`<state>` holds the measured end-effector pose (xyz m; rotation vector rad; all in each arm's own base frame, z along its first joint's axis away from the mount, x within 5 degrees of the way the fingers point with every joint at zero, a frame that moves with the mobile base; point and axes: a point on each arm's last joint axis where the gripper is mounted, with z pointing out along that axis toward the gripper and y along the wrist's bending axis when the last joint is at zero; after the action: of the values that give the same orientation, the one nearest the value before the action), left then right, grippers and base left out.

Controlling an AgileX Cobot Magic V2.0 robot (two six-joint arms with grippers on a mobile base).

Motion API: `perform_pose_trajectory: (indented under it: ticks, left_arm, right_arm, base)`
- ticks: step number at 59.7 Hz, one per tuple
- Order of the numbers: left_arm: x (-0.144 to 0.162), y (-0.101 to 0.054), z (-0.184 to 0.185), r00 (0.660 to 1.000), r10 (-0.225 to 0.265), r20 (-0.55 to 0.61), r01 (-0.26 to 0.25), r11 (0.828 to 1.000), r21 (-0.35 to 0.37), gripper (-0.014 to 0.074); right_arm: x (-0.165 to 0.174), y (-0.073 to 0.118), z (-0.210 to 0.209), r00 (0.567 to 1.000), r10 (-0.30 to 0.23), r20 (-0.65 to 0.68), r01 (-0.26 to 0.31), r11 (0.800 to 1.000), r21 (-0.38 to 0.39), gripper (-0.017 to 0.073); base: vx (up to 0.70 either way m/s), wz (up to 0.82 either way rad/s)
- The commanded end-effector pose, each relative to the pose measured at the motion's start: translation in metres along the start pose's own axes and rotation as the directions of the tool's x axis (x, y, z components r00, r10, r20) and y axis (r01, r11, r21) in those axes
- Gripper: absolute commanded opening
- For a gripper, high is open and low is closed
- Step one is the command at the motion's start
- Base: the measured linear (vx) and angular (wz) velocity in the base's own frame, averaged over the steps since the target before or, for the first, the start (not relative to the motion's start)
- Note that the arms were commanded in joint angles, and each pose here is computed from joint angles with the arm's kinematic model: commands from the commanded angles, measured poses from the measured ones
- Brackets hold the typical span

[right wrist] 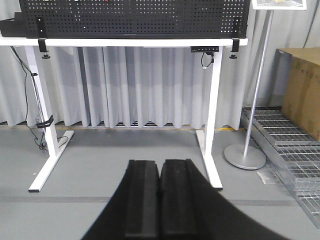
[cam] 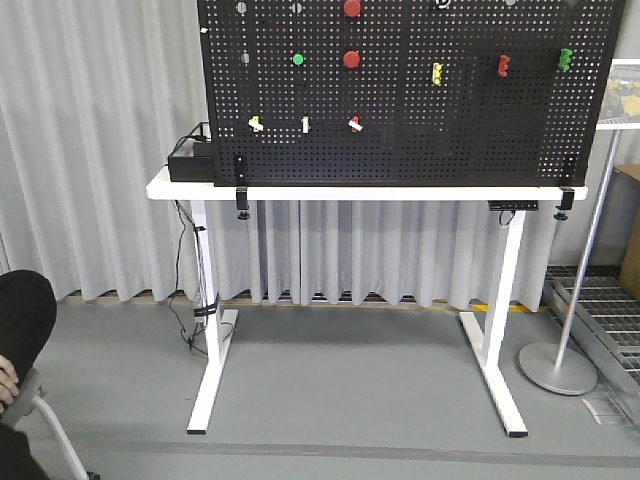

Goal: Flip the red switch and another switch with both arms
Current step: 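Drive the base forward toward the black pegboard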

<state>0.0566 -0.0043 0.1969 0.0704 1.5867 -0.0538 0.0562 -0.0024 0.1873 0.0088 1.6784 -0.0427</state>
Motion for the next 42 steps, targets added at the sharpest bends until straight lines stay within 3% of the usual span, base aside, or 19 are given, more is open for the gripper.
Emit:
perform_pose_trajectory:
  ticks: [1,42]
  left_arm:
    - [-0.001,-0.0003,0.0,0.998,-0.013,0.068,0.013,1.0,0.003,0.0003]
    - [-0.001,-0.0003,0.0,0.998,-0.013,0.068,0.013,1.0,0.003,0.0003]
  right_arm:
    - [-0.006,0.0002,-0.0004,0.996,-0.015,0.084,0.015,1.0,0.001,-0.0006]
    - [-0.0059,0.0002,-0.0004,0.996,-0.015,0.082,0.015,1.0,0.001,-0.0006]
  base:
    - [0.0,0.0]
    - [0.0,0.0]
